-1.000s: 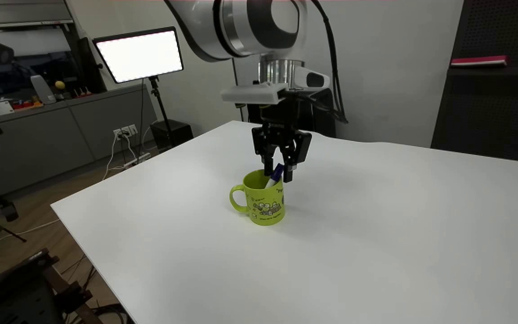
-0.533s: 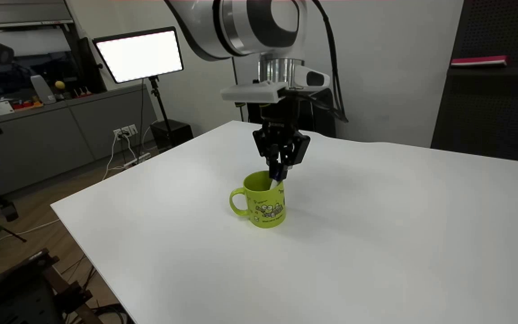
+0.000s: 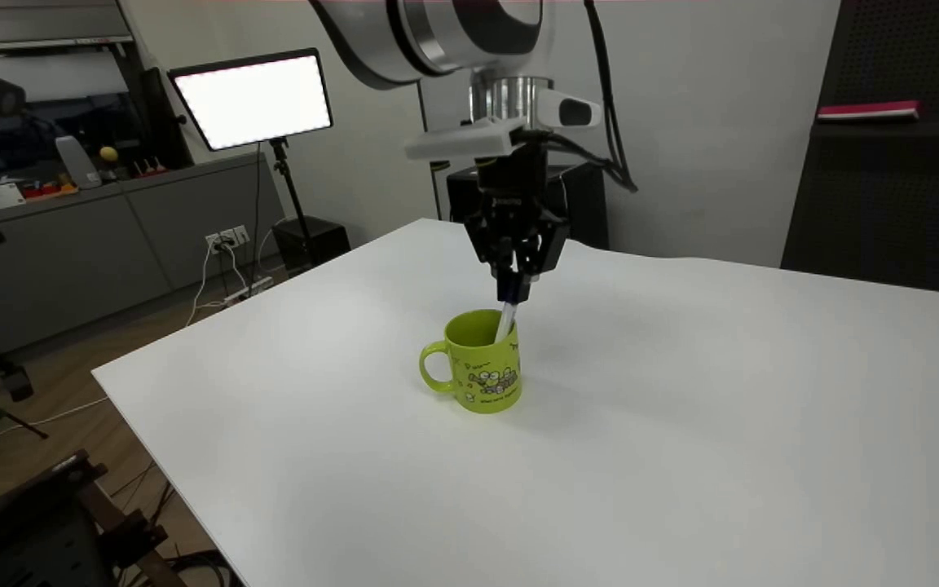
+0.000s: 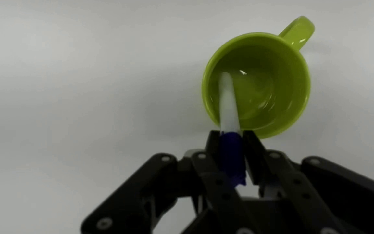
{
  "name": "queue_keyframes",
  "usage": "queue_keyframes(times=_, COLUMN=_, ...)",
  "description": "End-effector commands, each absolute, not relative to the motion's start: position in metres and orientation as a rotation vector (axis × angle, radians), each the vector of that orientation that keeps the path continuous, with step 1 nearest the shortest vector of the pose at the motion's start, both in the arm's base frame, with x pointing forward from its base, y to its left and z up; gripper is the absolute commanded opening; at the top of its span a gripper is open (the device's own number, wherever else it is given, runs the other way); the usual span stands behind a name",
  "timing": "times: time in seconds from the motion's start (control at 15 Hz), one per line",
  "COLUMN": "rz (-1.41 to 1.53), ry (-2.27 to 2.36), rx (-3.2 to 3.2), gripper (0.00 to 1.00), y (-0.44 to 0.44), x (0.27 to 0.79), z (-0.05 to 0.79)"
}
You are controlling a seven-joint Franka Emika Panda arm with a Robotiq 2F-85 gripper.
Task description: Place the marker on the table
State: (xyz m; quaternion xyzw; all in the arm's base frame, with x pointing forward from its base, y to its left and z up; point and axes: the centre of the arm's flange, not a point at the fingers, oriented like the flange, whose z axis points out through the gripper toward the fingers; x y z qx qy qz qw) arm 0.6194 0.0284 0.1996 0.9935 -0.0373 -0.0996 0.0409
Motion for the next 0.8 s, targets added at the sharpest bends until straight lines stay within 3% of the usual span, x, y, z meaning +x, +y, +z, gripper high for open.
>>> queue_keyframes(times=0.0, rz=-0.264, ry=-0.165, rx=3.013, gripper=0.06, y=0.027, x=0.630, z=0.234)
queue_keyframes(times=0.73, rz=-0.047, ry=-0.179, rx=2.879, gripper=0.06, y=-0.006, x=0.629, z=0.314)
